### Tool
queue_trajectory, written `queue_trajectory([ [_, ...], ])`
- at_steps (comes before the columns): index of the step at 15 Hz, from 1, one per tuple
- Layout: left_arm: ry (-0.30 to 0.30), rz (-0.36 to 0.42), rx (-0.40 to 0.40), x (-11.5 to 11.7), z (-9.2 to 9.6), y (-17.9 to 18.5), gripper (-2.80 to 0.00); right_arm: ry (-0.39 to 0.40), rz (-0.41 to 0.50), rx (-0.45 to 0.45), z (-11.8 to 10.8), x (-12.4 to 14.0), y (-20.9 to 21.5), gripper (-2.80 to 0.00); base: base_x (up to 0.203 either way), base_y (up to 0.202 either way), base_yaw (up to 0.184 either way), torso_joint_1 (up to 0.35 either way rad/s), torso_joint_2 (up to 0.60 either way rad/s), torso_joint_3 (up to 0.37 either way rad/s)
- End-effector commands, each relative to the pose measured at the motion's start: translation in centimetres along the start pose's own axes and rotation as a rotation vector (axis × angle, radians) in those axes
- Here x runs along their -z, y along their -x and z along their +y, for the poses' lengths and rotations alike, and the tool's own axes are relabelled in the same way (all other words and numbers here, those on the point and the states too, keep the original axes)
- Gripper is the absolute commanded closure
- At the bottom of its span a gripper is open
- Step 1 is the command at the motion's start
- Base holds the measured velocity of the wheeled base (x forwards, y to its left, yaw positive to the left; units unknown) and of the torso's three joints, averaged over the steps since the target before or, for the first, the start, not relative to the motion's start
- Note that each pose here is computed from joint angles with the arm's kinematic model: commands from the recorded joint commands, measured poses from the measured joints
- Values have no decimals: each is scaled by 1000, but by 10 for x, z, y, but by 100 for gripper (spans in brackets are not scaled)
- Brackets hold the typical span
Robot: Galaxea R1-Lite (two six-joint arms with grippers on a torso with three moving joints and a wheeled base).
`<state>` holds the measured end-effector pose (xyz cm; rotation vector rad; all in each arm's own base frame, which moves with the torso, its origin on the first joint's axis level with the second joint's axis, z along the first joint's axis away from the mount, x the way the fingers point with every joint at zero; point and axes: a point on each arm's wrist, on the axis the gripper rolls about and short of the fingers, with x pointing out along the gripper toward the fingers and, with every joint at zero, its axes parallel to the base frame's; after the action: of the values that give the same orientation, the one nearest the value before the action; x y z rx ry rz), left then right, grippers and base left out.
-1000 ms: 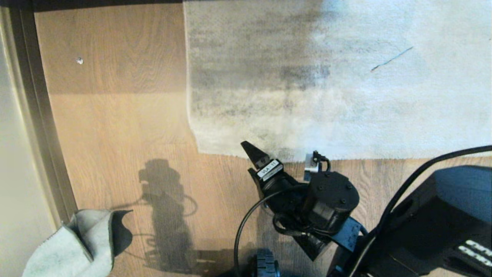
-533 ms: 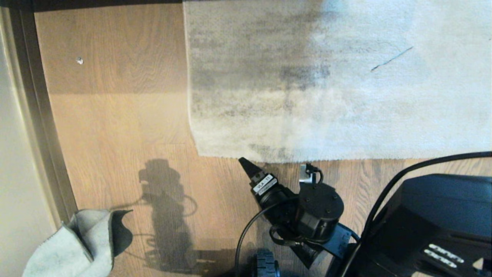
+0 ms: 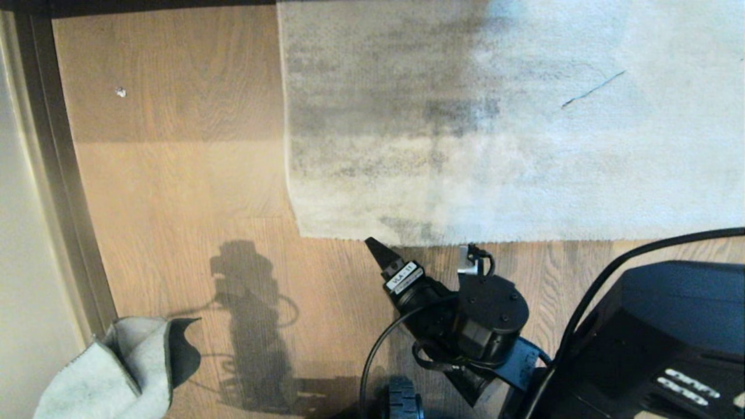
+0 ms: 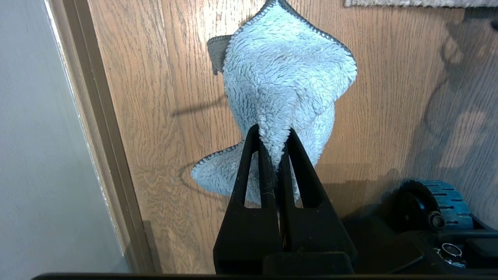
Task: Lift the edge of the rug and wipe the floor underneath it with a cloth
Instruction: Lay down the carpet
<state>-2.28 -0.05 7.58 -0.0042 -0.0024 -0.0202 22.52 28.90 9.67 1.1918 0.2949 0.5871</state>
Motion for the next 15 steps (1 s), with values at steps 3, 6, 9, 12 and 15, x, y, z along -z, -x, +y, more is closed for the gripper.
queue_trajectory([
  [3, 0, -1, 1, 0, 0, 0, 0, -32, -33, -77, 18, -8, 2, 0, 0, 0, 0, 0, 0, 0],
  [6, 0, -1, 0, 0, 0, 0, 0, 41, -41, -90, 23, -10, 3, 0, 0, 0, 0, 0, 0, 0],
  [9, 0, -1, 1, 0, 0, 0, 0, 39, -51, -119, 33, -15, 6, 0, 0, 0, 0, 0, 0, 0],
  [12, 0, -1, 0, 0, 0, 0, 0, 60, -71, -158, 42, -17, 0, 0, 0, 0, 0, 0, 0, 0],
  [15, 0, -1, 0, 0, 0, 0, 0, 58, -109, -201, 53, -23, -10, 0, 0, 0, 0, 0, 0, 0],
])
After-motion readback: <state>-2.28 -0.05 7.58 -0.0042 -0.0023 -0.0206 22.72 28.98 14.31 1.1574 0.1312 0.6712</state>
